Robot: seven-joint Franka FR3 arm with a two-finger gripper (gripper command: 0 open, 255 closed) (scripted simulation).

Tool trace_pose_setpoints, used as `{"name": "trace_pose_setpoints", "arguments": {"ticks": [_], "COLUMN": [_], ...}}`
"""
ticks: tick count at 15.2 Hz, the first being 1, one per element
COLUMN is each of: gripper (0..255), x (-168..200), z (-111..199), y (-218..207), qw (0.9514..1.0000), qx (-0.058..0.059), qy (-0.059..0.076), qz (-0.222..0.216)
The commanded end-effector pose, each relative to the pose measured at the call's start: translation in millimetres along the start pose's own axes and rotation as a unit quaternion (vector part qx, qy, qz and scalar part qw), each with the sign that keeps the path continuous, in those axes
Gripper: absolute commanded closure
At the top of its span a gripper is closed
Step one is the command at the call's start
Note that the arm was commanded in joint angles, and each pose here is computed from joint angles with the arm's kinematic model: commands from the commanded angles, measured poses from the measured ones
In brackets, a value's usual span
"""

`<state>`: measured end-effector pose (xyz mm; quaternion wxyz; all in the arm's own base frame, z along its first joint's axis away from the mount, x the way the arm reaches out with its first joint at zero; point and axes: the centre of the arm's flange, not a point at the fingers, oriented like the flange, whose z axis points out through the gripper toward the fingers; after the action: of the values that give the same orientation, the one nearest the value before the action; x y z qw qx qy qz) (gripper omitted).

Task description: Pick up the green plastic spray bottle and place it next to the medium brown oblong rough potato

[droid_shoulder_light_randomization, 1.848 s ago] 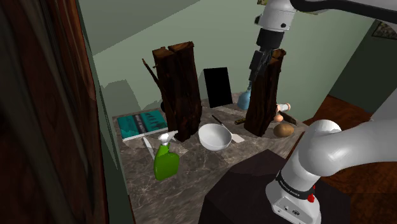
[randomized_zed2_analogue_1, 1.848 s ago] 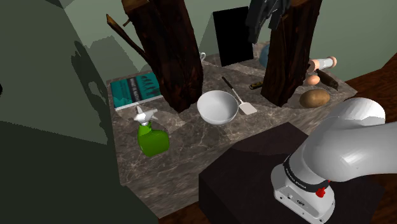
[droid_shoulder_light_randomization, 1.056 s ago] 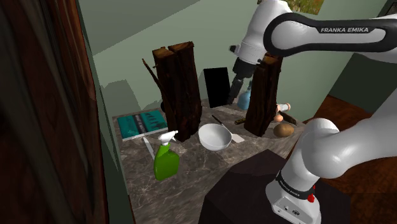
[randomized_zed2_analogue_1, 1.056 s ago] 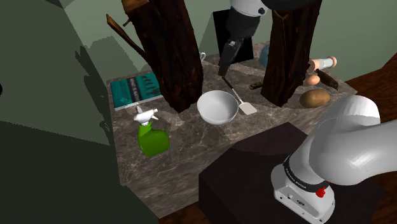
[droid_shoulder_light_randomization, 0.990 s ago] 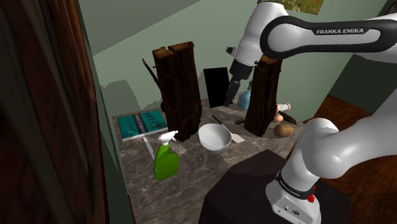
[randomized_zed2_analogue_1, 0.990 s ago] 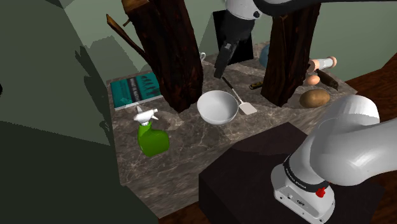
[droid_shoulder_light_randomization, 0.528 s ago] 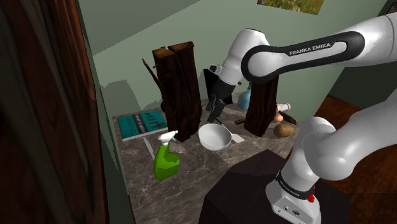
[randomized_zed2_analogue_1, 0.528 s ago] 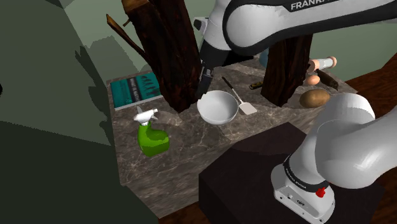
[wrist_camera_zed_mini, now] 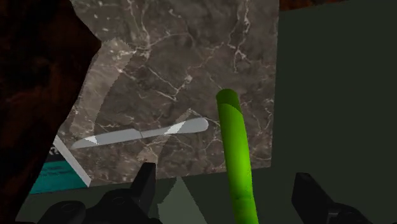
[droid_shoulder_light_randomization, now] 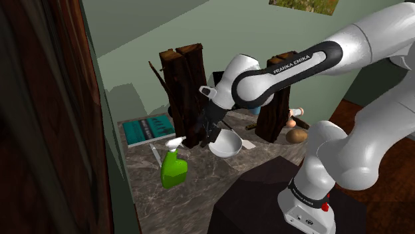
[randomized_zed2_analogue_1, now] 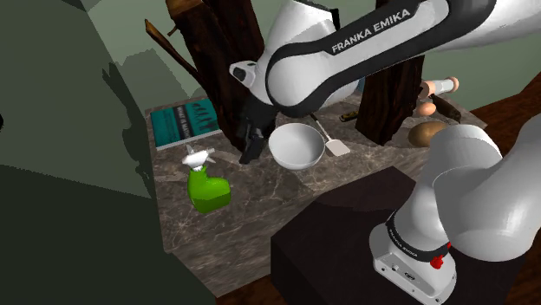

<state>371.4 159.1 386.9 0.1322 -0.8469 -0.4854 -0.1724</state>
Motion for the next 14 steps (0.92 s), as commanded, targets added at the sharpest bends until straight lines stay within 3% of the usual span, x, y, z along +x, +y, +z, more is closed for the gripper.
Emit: {"name": "trace_pose_setpoints", "arguments": {"ticks": [1,5,14], "gripper": [0,0,0], "x": [7,24,26], "z": [23,63,103], "y": [-3,-15,-17], "qw": [0.9991,0.9932,0.9932], "qx": [0.009,0.028,0.028], "qy": [0.014,0.04,0.04], "qz": [-0.038,-0.105,-0.105]}}
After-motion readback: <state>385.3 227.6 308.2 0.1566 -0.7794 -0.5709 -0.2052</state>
